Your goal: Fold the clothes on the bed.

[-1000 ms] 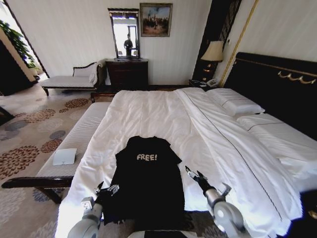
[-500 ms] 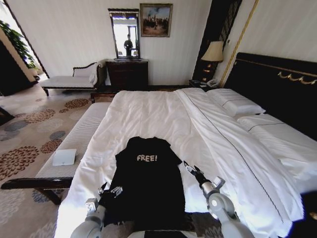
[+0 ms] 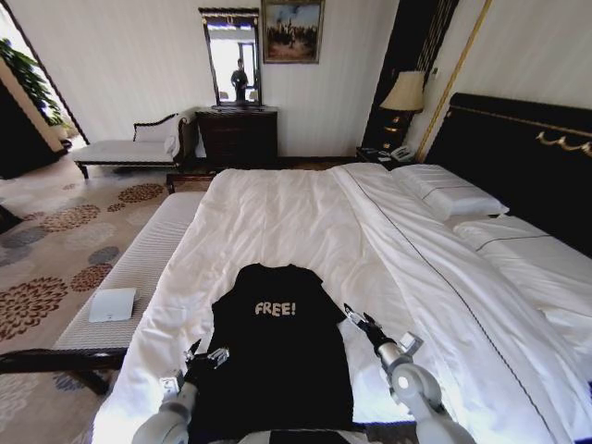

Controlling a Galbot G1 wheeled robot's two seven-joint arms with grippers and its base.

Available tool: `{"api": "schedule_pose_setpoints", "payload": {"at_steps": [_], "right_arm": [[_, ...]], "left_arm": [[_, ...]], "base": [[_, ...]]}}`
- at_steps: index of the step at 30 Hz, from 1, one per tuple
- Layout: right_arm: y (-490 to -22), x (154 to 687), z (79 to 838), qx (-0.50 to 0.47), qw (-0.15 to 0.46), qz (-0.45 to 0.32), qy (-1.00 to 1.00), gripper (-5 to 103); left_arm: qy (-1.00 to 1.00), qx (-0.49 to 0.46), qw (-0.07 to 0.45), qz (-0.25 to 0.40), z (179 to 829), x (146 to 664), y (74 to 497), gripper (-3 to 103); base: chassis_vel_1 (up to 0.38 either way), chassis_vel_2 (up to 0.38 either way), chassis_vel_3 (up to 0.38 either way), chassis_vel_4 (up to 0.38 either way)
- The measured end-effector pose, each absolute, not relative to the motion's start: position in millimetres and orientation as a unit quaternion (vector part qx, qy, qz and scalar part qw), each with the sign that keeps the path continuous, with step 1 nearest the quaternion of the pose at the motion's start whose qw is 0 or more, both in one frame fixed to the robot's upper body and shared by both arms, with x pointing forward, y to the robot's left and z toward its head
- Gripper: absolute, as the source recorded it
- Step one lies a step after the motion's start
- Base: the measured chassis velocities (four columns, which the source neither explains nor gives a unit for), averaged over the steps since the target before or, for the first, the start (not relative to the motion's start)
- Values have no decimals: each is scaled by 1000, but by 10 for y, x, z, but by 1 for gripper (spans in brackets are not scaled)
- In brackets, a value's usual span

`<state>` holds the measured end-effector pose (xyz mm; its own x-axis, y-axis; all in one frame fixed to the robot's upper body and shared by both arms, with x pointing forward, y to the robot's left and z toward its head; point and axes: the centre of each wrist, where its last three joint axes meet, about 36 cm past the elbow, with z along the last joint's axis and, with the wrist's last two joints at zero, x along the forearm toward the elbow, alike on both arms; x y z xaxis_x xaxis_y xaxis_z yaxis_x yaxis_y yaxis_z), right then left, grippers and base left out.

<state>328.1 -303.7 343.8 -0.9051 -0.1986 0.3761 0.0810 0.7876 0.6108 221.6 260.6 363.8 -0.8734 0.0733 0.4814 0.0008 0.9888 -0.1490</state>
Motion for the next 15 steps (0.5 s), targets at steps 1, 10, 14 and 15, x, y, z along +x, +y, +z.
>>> {"api": "schedule_pose_setpoints", "payload": {"at_steps": [1, 10, 14, 15], "right_arm": [[-3046, 3302, 3429, 33, 220, -333, -916, 100], [-3109, 3482, 3255, 37, 247, -395, -884, 102], [-3088, 3586, 3161, 33, 254, -415, -873, 99], [-3076, 3600, 3136, 31, 256, -415, -872, 99]], "left_arm": [[-965, -19, 252, 73, 3640, 2202, 2602, 100], [-965, -15, 252, 76, 3661, 2170, 2599, 100], [-965, -18, 249, 76, 3648, 2218, 2597, 100], [-966, -19, 248, 76, 3646, 2236, 2599, 100]], "base": [[0, 0, 0, 0], [0, 0, 0, 0], [0, 0, 0, 0], [0, 0, 0, 0]]}}
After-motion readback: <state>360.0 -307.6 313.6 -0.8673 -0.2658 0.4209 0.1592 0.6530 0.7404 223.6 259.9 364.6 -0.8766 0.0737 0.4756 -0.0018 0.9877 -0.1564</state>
